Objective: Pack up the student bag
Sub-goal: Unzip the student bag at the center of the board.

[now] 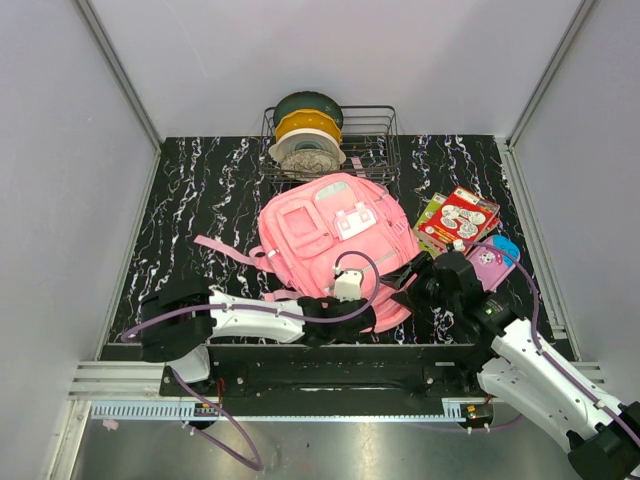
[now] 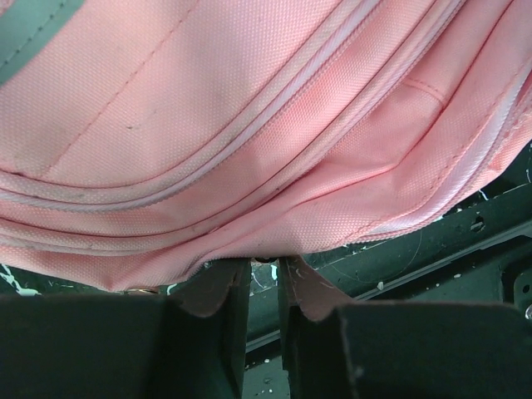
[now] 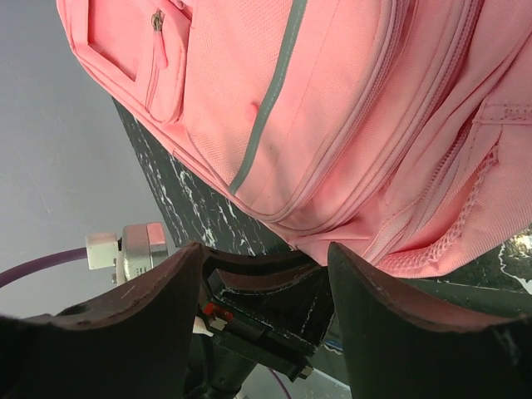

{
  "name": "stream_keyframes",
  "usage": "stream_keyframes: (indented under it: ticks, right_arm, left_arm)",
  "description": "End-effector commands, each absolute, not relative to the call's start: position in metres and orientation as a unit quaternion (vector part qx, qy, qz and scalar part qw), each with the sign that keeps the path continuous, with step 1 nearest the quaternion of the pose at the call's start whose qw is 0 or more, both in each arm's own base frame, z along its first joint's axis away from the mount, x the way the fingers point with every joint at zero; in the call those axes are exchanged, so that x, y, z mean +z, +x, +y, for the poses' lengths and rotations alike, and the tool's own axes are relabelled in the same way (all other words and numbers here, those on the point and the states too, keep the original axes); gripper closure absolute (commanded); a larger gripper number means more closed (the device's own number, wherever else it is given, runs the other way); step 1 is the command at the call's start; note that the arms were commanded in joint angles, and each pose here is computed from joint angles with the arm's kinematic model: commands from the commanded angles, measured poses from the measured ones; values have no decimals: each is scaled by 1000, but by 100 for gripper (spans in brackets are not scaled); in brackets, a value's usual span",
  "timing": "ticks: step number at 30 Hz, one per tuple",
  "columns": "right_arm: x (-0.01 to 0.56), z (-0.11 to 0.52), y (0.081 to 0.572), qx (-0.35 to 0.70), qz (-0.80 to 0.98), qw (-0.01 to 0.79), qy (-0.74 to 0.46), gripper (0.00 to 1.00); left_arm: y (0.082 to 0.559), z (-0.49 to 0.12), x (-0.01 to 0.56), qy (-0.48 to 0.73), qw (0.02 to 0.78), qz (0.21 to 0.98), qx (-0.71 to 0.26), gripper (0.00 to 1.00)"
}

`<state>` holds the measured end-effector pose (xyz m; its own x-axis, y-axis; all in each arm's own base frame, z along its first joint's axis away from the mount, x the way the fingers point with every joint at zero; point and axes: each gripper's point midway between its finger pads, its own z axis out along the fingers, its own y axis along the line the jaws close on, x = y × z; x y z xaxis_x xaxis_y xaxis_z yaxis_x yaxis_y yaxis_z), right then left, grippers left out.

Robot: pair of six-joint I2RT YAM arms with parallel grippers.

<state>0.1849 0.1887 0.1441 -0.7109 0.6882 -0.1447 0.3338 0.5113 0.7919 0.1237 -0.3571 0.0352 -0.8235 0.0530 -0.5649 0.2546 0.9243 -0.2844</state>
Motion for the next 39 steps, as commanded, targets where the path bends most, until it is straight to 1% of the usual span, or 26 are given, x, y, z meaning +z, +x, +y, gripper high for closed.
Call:
stream_keyframes:
  ticks: [1,8,13,16,20,24,26,30,33,39]
  right_arm:
    - [148,190,186,394,838,238,292,33]
    - [139,196,163,403,851,180,285,34]
    - [122,194,157,385,862,163,286,36]
    - [109,201,156,388,865,144,283,39]
    - [100,204,164,387,865,146,285,44]
    - [106,211,179,410,848,169,291,48]
    - [111,213,184,417,844,176,288,49]
    - [122,219,184,436,840,180,269,52]
    - [127,221,182,448,836,180,262,51]
    - [138,227,169,476,830,156,244,42]
  left_arm:
    - [127,-371,41,77,285,935,-196,100]
    - [130,-363,52,86,300,930,-195,100]
    - [133,-371,77,101,325,916,-215,100]
    - [133,-375,93,111,338,906,-229,100]
    - [131,-374,99,114,344,902,-234,100]
    - [128,-374,97,120,340,903,-235,100]
    - [127,-376,97,126,340,902,-235,100]
    - [126,-376,96,131,341,902,-232,100]
    - [127,-375,94,135,343,902,-225,100]
    - [130,-372,91,128,347,905,-211,100]
